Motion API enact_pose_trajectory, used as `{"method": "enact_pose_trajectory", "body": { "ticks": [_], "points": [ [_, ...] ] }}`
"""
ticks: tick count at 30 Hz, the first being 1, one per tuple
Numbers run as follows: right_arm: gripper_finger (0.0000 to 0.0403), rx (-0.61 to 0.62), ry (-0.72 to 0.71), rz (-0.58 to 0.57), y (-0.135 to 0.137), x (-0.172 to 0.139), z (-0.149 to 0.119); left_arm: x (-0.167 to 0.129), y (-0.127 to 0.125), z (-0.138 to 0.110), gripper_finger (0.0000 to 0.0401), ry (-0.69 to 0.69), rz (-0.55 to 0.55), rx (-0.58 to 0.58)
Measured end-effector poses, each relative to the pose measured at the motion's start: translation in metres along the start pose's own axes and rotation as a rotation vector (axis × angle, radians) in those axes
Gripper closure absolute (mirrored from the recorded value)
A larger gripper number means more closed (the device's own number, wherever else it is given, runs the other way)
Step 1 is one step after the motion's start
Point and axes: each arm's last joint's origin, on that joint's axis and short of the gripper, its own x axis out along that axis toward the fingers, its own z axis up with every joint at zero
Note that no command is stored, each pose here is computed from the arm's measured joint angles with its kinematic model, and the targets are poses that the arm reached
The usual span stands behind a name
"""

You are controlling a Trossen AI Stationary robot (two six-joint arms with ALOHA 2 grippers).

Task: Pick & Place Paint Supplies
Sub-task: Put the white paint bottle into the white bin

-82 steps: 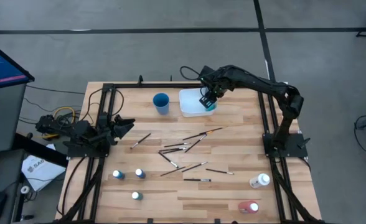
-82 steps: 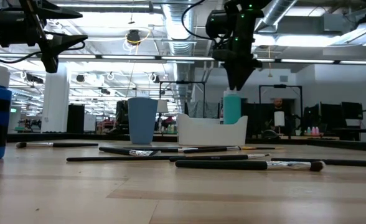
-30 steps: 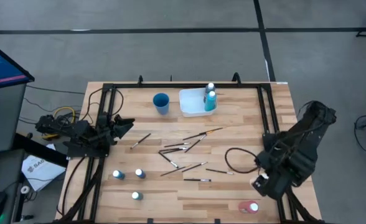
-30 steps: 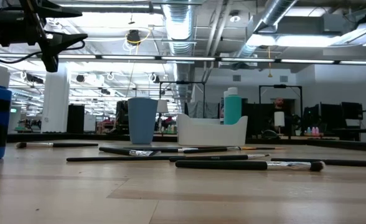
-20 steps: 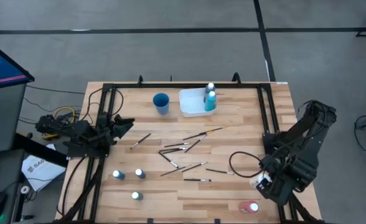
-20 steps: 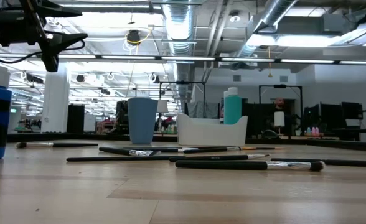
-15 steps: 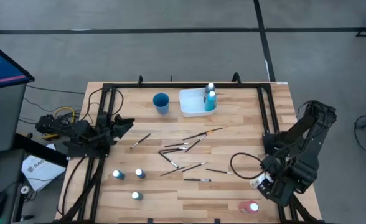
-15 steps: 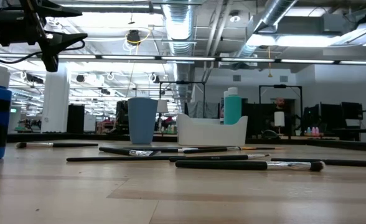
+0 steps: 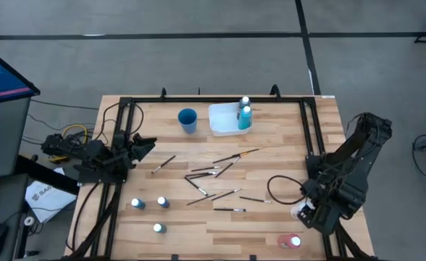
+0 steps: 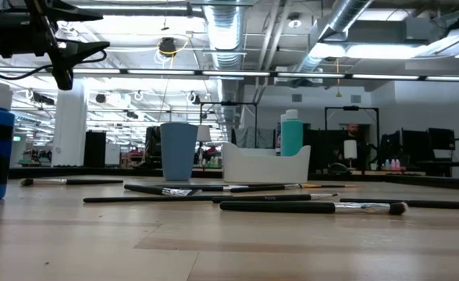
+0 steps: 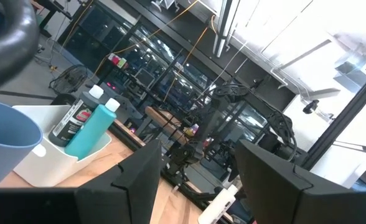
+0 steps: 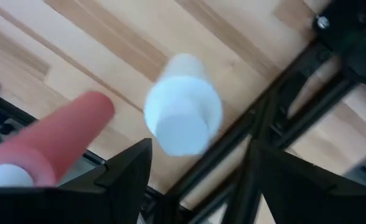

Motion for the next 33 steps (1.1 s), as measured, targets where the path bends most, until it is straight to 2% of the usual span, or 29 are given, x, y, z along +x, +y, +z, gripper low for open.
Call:
{"method": "enact_pose_trajectory", "body": {
  "ticks": [7, 15, 33],
  "points": [
    [0.0138, -0.012, 0.006, 0.02, 0.002, 0.018, 0.001, 0.0, 0.0, 0.0, 0.0202, 0.0, -0.001, -0.001],
    [0.0144, -0.017, 0.002, 0.019, -0.001, 0.015, 0.007, 0.0, 0.0, 0.0, 0.0202, -0.01, 0.015, -0.001],
    [0.0285, -0.07, 0.005, 0.025, 0.002, 0.015, 0.016, 0.0, 0.0, 0.0, 0.0202, -0.012, 0.018, -0.001]
  ]
}}
